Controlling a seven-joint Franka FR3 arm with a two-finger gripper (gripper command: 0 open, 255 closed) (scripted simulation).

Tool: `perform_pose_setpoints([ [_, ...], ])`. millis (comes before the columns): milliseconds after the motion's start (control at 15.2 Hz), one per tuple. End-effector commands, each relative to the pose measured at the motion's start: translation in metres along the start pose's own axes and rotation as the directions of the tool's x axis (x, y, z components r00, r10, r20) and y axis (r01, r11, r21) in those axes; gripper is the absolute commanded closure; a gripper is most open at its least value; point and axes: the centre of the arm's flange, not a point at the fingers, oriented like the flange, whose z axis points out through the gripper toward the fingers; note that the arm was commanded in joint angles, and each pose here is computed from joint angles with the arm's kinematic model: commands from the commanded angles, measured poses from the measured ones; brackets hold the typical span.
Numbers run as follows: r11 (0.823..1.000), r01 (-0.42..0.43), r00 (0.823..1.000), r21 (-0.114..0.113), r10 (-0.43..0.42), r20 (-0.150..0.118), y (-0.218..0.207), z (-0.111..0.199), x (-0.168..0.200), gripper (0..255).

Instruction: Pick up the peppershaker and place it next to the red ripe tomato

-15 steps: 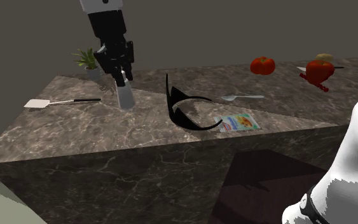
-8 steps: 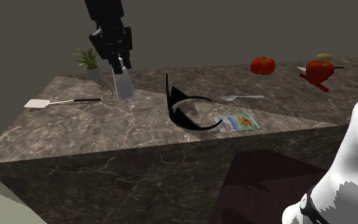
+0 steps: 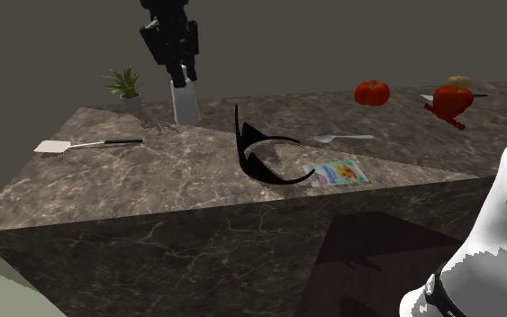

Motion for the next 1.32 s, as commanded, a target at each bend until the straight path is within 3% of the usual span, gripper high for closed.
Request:
perform_pose_setpoints([
  [0, 1.000, 0.000, 1.000, 0.000, 0.000, 0.000, 0.018, -0.001, -0.016, 255],
  [1254, 1.000, 0.000, 1.000, 0.000, 0.000, 0.000, 0.207, 0.008, -0.180, 255],
])
